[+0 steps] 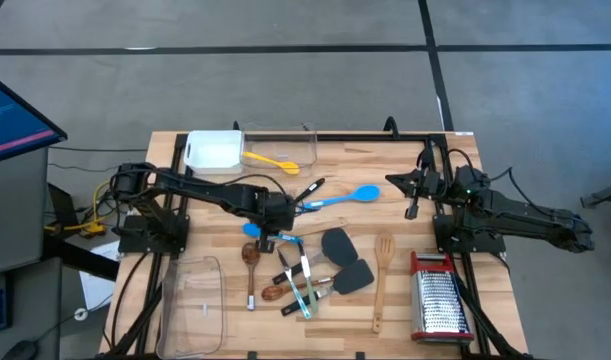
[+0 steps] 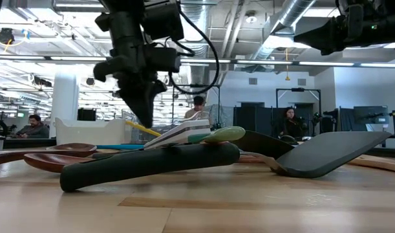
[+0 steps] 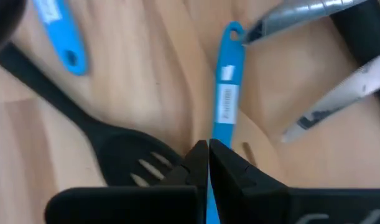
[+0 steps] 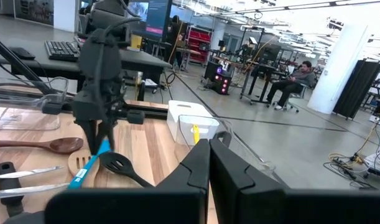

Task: Pick & Place Kitchen Items
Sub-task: Put the blue serving spoon into the top transparent bin

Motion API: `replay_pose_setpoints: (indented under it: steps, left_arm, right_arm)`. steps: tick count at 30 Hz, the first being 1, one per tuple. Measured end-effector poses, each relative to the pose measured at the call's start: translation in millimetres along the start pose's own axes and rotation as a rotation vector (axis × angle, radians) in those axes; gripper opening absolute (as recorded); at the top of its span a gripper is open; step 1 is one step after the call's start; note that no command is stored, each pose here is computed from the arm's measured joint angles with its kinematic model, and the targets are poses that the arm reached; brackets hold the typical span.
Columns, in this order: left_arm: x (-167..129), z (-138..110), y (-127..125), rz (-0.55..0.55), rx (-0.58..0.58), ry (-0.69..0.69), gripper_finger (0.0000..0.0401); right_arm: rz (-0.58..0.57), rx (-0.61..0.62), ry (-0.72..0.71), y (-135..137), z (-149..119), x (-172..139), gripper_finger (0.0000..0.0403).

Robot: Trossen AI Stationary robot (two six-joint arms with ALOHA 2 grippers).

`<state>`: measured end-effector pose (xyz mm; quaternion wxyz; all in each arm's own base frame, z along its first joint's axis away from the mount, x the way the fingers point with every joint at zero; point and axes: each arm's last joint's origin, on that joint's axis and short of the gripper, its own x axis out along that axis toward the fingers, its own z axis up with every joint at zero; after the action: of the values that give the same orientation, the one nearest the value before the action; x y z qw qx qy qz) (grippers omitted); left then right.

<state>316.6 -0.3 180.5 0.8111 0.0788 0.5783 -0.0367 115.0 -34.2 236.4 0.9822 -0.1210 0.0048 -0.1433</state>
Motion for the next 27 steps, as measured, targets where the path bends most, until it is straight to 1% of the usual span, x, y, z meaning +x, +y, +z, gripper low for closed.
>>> replay_pose_setpoints:
  steps: [6, 10, 15, 20, 27]
  left_arm:
    - [1, 1, -19, -0.022, 0.004, -0.004, 0.0001]
    - [0, 2, -25, -0.015, -0.002, -0.006, 0.0001]
    - [0, 3, -24, 0.051, -0.002, -0.006, 0.0001]
    - [0, 5, -22, 0.068, -0.005, -0.034, 0.0006]
    - [0, 6, -22, 0.067, 0.0, -0.042, 0.0042]
  right_arm:
    - [-0.003, -0.004, 0.001, 0, 0, 0, 0.0001]
    - [-0.003, -0.004, 0.001, 0, 0, 0, 0.0001]
    - [-0.003, -0.004, 0.001, 0, 0, 0, 0.0001]
    - [-0.003, -0.004, 0.001, 0, 0, 0, 0.0001]
    - [-0.004, -0.004, 0.001, 0, 0, 0, 0.0001]
